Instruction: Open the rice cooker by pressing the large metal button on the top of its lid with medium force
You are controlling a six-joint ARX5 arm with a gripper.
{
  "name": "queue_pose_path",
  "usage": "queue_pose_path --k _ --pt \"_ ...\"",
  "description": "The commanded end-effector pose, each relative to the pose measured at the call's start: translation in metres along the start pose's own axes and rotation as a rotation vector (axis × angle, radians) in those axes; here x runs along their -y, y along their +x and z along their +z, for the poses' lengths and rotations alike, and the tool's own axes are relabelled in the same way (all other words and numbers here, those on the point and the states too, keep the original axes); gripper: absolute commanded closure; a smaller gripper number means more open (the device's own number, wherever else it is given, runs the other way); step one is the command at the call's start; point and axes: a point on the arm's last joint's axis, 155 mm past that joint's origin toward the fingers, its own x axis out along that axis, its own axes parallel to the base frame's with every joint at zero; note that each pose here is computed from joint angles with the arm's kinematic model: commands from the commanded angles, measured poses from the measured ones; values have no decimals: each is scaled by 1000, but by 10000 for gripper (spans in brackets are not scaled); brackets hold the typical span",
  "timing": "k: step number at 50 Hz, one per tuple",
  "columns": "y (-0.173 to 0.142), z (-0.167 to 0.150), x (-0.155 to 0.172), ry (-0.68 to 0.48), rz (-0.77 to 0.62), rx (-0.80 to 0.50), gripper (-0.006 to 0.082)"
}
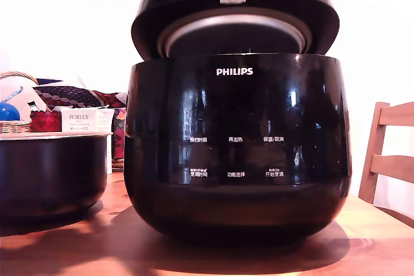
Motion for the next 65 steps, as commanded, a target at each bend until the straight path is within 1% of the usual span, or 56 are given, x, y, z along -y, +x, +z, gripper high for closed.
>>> queue_pose_path --k 1,14,24,39,47,55,65 --pt "-7 -13 0 -9 2 -36 788" --pt "-29 -1 2 -9 5 -30 788" --pt "-42 -2 4 -7 9 -53 788" --pt "-61 20 2 5 39 7 788" --pt "-78 26 -9 10 100 18 788" --pt "-97 27 -24 41 170 6 788" --pt "-124 24 -51 62 282 -17 788"
